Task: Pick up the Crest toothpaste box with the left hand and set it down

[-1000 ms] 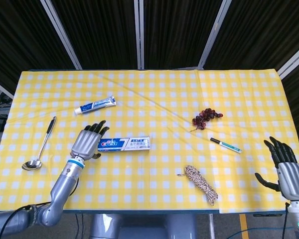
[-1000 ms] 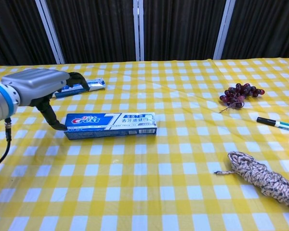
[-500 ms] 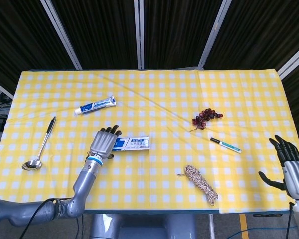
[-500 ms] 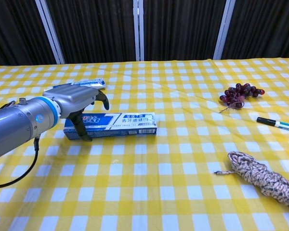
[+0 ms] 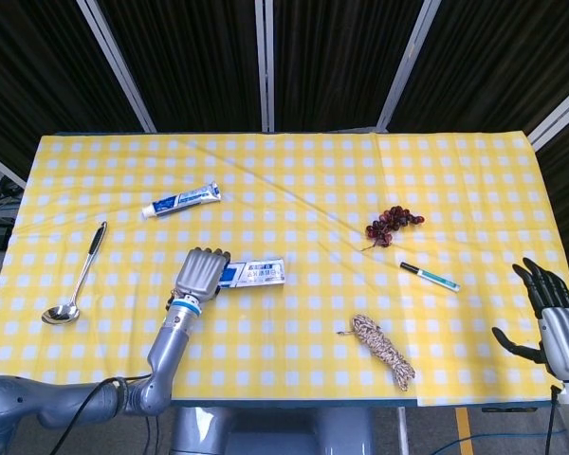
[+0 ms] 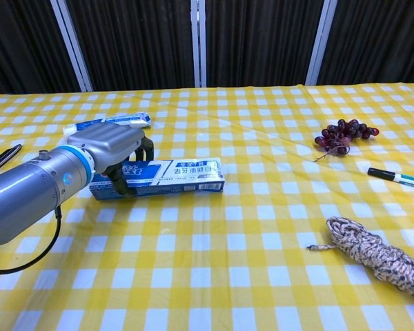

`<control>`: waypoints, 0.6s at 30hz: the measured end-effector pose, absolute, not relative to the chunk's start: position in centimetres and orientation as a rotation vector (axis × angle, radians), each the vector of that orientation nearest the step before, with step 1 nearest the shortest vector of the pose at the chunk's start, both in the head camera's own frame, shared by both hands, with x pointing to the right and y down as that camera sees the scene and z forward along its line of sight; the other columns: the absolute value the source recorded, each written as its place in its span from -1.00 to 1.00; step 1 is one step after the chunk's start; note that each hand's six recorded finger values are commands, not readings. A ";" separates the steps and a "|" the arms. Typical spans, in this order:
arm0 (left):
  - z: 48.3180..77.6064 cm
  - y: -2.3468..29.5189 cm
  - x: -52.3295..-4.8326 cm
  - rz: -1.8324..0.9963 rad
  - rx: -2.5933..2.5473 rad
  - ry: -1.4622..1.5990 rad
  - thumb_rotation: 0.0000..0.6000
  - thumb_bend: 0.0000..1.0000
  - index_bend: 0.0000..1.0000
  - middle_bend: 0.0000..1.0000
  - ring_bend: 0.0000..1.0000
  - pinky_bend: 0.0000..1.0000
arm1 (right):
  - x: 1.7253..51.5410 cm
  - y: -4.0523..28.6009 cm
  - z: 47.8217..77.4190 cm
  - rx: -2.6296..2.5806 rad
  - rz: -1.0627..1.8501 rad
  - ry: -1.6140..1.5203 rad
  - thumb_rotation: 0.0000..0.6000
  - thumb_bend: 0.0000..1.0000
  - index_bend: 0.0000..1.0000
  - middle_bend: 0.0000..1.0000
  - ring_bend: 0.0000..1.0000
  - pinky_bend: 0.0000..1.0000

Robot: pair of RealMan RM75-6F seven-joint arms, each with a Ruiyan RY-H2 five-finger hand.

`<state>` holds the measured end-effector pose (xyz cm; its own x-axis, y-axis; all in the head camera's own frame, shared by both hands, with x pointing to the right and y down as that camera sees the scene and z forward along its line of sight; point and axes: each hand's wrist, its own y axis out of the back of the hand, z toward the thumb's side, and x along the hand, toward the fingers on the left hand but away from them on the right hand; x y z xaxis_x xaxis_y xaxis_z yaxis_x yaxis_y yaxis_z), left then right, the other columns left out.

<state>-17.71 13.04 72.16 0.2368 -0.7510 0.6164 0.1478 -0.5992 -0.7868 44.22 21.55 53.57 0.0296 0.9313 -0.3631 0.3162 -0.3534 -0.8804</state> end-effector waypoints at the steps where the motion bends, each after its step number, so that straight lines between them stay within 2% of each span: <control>1: 72.1 13.0 -17.8 -1.461 -1.735 0.573 1.00 -0.11 0.19 -0.15 -0.10 -0.08 | 44.2 21.6 53.6 -1.720 1.337 -1.271 1.00 -0.74 -0.97 -1.00 -1.00 -1.00; 11: 69.9 11.4 -19.5 -1.386 -1.706 0.683 1.00 -0.11 0.21 -0.14 -0.10 -0.08 | 44.0 21.6 53.4 -1.712 1.332 -1.264 1.00 -0.75 -0.96 -1.00 -1.00 -1.00; 18: 66.6 9.4 -21.9 -1.316 -1.641 0.691 1.00 -0.11 0.21 -0.14 -0.10 -0.08 | 43.7 21.8 53.3 -1.705 1.327 -1.257 1.00 -0.75 -0.96 -1.00 -1.00 -1.00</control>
<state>-21.86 9.44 66.57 0.2792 -0.8455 0.4552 0.1055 -0.4442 -0.8897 43.74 21.79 53.29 0.0372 0.9356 -0.3512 0.2998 -0.3457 -0.8892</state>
